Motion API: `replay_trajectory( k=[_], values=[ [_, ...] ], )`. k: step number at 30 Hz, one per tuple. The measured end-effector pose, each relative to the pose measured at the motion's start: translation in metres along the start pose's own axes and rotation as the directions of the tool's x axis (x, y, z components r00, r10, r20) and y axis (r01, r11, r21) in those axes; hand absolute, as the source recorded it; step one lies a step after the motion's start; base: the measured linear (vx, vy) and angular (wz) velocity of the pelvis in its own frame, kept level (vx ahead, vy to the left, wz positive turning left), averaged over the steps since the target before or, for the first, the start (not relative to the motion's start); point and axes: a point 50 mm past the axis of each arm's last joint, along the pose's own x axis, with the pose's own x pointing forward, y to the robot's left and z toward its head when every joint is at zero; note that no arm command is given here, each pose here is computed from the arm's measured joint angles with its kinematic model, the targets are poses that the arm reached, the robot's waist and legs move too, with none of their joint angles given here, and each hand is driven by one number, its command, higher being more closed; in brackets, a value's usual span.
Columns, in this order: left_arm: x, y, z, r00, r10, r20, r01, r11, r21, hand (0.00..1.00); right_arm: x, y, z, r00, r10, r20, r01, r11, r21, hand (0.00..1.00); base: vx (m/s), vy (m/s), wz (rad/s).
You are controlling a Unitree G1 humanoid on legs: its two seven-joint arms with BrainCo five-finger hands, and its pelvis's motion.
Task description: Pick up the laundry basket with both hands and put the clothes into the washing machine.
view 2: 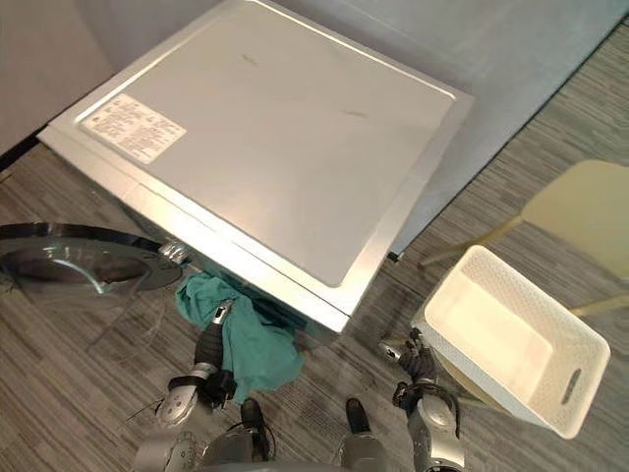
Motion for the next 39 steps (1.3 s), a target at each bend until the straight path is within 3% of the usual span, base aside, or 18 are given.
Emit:
replay_trajectory(
  k=[4, 6, 13, 14, 20, 30, 33, 39],
  values=[
    [0.002, 0.02, -0.008, 0.995, 0.083, -0.047, -0.082, 0.996, 0.035, 1.0, 0.001, -0.001, -0.009, 0.999, -0.005, -0.043, 0.005, 1.0, 0.007, 0.0, -0.01, -0.035, -0.43],
    [0.004, 0.028, -0.01, 0.991, 0.116, -0.059, -0.114, 0.993, 0.039, 1.0, 0.0, -0.002, -0.016, 0.997, -0.003, -0.076, 0.009, 0.997, 0.074, 0.0, -0.04, -0.069, -0.35],
    [0.007, 0.024, -0.022, 0.988, 0.111, -0.108, -0.109, 0.994, 0.024, 1.0, -0.002, -0.005, -0.027, 0.993, 0.009, -0.117, 0.013, 0.981, 0.191, 0.0, -0.09, -0.102, -0.08],
    [0.004, 0.024, -0.039, 0.977, 0.127, -0.172, -0.128, 0.992, 0.007, 1.0, -0.003, 0.006, -0.035, 0.99, 0.02, -0.14, 0.016, 0.969, 0.247, 0.0, -0.06, -0.032, 0.01],
    [0.002, 0.026, -0.043, 0.973, 0.134, -0.19, -0.135, 0.991, 0.008, 1.0, -0.006, 0.003, -0.039, 0.988, 0.012, -0.154, 0.027, 0.968, 0.249, 0.0, 0.0, 0.0, 0.04],
    [-0.019, 0.036, -0.081, 0.92, 0.157, -0.36, -0.176, 0.984, -0.02, 1.0, -0.039, -0.028, -0.081, 0.959, -0.041, -0.279, 0.158, 0.896, 0.414, 0.0, -0.04, -0.008, 0.26],
    [-0.033, 0.033, -0.094, 0.898, 0.163, -0.409, -0.211, 0.975, -0.073, 1.0, -0.042, -0.046, -0.079, 0.958, -0.063, -0.281, 0.176, 0.901, 0.397, 0.0, -0.18, 0.045, 0.12],
    [-0.024, 0.027, -0.088, 0.914, 0.121, -0.387, -0.169, 0.981, -0.092, 1.0, -0.035, -0.047, -0.068, 0.97, -0.071, -0.233, 0.168, 0.887, 0.43, 0.0, -0.04, 0.119, 0.33]
  ],
)
